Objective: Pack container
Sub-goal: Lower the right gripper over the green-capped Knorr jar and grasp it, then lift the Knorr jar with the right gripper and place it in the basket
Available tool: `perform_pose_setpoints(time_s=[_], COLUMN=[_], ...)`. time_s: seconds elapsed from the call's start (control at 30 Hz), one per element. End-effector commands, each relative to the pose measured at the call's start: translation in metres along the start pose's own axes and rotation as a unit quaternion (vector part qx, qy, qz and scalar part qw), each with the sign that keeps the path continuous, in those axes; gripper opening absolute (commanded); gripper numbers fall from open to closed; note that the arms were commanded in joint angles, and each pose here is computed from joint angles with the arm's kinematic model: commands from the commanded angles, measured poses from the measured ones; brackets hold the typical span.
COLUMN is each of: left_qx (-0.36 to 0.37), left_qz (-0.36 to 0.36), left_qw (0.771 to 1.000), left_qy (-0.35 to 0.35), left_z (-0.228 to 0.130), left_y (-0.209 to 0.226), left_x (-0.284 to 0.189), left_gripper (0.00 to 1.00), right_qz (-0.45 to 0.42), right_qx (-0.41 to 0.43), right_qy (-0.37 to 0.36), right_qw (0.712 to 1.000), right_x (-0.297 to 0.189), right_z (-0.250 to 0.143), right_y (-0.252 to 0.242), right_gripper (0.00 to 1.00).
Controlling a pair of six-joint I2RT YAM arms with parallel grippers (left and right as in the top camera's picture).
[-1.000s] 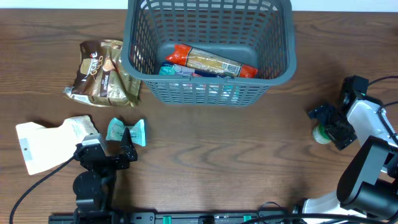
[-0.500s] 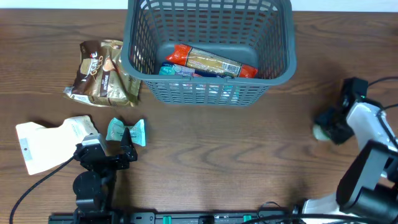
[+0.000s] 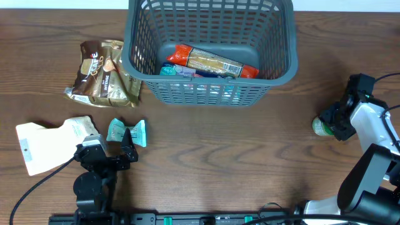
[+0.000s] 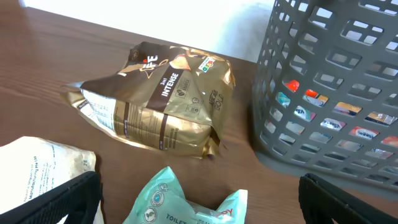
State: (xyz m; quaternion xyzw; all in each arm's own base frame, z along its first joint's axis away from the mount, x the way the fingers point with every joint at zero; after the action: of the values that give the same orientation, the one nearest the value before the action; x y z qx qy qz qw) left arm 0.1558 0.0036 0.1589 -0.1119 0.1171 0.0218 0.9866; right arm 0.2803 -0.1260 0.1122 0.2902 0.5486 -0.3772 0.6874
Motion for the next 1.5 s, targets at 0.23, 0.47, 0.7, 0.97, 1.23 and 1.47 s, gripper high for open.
perform_pose_setpoints(time_s=[0.23, 0.47, 0.7, 0.97, 1.23, 1.47], left_qx=[0.001, 0.001, 0.001, 0.001, 0.001, 0.001], left_qz=[0.005, 0.005, 0.005, 0.005, 0.005, 0.005], left_qw=[1.000, 1.000, 1.000, 1.000, 1.000, 1.000], left_qy=[0.020, 0.020, 0.020, 0.020, 0.020, 0.020], left_z=[-0.010, -0.010, -0.010, -0.010, -0.010, -0.010], left_y=[0.002, 0.002, 0.002, 0.002, 0.002, 0.002], left_x=[0.002, 0.002, 0.002, 0.002, 0.002, 0.002], left_gripper=[0.99, 0.99, 0.99, 0.98, 0.99, 0.99], right_qz=[-0.019, -0.013, -0.004, -0.002, 0.057, 0.110], right_qx=[-0.012, -0.011, -0.010, -0.015, -0.043, -0.054], right_qy=[0.048, 0.040, 0.043, 0.043, 0.050, -0.033], right_qw=[0.999, 0.999, 0.999, 0.999, 0.996, 0.992], right_x=[0.019, 0.019, 0.019, 0.019, 0.006, -0.063], right_z=[-0.018, -0.015, -0.016, -0.016, -0.009, 0.031], right_y=[-0.007, -0.005, -0.003, -0.002, 0.012, 0.028], right_gripper=[0.99, 0.99, 0.47, 0.01, 0.01, 0.01])
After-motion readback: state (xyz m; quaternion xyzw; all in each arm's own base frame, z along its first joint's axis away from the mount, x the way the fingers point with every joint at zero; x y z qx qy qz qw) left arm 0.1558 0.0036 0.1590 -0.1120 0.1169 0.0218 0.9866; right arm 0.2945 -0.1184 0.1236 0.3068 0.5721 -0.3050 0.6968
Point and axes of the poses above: each gripper's point midway between its finger pads, its own x axis out along the fingers, its own y axis along the line the jaws close on, z = x × y, the point moved 8 cm from there along -x, back along the fingers
